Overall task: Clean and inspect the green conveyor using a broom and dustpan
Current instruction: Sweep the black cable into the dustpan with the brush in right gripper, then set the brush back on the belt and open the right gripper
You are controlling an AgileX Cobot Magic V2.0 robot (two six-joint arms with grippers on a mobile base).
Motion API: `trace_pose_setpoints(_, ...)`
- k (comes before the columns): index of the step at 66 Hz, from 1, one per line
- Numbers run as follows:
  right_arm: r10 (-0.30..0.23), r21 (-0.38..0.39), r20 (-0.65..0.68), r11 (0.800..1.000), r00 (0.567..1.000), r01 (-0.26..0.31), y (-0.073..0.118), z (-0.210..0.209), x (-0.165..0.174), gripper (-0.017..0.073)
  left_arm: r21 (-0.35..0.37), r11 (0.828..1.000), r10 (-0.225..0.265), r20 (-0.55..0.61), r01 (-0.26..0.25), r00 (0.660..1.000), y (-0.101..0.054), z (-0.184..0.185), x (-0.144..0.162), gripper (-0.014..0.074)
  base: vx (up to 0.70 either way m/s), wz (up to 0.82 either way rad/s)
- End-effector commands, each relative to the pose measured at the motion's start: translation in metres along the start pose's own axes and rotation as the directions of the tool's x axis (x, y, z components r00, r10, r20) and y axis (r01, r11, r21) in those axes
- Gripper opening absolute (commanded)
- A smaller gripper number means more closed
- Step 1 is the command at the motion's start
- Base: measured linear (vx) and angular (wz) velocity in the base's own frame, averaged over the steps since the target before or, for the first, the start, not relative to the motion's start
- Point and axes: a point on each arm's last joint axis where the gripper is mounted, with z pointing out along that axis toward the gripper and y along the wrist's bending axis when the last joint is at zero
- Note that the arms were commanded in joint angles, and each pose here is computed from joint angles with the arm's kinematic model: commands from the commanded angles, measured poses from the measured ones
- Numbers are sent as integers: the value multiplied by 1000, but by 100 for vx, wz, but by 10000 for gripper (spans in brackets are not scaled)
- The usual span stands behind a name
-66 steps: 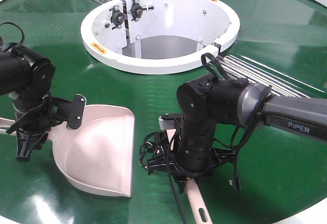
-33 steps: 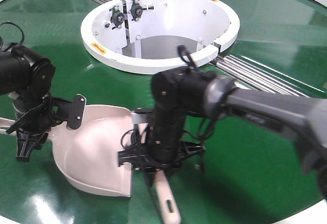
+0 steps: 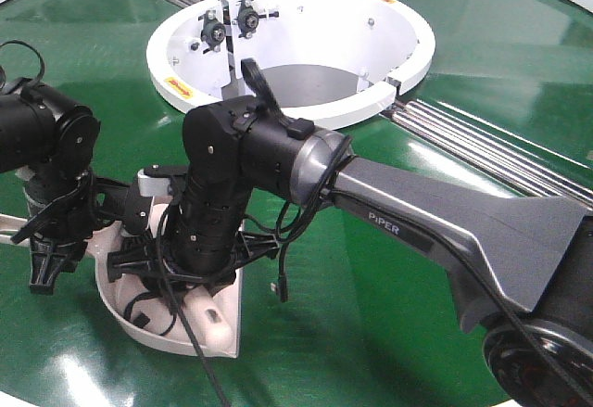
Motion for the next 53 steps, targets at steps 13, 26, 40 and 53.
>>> trace_pose_setpoints(13, -31, 102, 173, 995, 984, 14, -21, -78, 0, -4, -70, 997, -13, 23, 15, 1000, 2, -21, 2, -6, 0, 0)
trace_pose_setpoints(26, 1, 193, 242, 980, 970, -49, -68, -113, 4, -4, -71, 997, -13, 23, 15, 1000, 2, -21, 2, -6, 0, 0)
trace_pose_setpoints(40, 38, 255, 219, 962, 975, -95, -134, -135, 24, -4, -71, 997, -13, 23, 15, 1000, 2, -21, 2, -6, 0, 0)
trace_pose_setpoints(53, 89, 309, 148, 942, 985, -131, -190, -134, 50, -4, -71, 997, -13, 23, 15, 1000, 2, -21, 2, -6, 0, 0)
